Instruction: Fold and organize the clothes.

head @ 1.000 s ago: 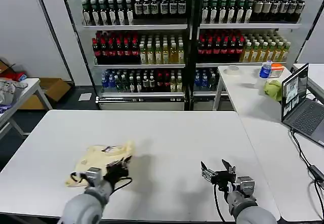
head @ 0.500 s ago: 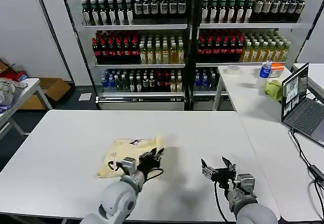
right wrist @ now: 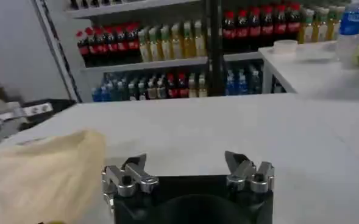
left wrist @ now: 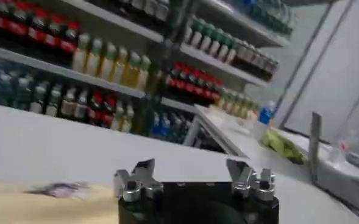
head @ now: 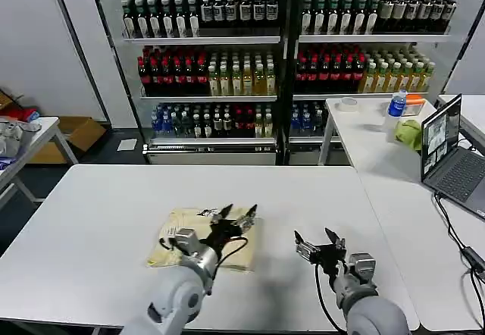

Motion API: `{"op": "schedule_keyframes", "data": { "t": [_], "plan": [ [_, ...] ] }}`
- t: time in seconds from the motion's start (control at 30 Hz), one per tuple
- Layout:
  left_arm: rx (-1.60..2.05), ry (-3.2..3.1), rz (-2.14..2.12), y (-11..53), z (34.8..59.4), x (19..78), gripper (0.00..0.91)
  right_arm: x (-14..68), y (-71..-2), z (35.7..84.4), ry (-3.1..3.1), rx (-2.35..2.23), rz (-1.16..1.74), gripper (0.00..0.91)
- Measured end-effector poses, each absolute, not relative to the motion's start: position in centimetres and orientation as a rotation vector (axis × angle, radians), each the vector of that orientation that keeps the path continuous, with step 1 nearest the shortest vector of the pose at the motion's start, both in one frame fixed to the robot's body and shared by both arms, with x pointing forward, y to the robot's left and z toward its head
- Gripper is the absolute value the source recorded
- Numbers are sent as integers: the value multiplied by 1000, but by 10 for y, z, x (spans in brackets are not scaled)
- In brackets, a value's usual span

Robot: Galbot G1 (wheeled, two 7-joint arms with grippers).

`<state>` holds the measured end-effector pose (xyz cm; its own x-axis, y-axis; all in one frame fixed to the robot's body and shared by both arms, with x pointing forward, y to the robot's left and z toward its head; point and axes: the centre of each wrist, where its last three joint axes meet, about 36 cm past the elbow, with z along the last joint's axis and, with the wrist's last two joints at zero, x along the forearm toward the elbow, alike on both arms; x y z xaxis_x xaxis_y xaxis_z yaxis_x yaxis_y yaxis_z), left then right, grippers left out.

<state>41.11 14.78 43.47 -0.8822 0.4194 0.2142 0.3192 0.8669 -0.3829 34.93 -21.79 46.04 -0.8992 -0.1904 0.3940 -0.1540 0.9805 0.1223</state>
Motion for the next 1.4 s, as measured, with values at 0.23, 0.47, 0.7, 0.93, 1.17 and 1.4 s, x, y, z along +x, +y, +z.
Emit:
{"op": "schedule_keyframes", "data": {
  "t": [0.23, 0.47, 0.7, 0.93, 1.17, 1.4],
  "plan": [
    [-384, -2843, 518, 204, 446, 389, 907, 375, -196, 461, -2701, 304, -257, 907],
    [-199, -2897, 535, 247, 455, 355, 907, 412, -171, 458, -2629, 363, -438, 907],
    [-88, -2918, 533, 267, 461, 328, 907, 447, -146, 455, -2541, 407, -583, 907],
    [-36, -2925, 533, 273, 465, 313, 907, 477, -123, 447, -2469, 406, -663, 907],
    [0, -2930, 530, 278, 468, 304, 907, 495, -102, 437, -2406, 402, -708, 0],
    [18, -2927, 534, 279, 467, 299, 907, 504, -91, 428, -2366, 379, -702, 0]
  ]
}}
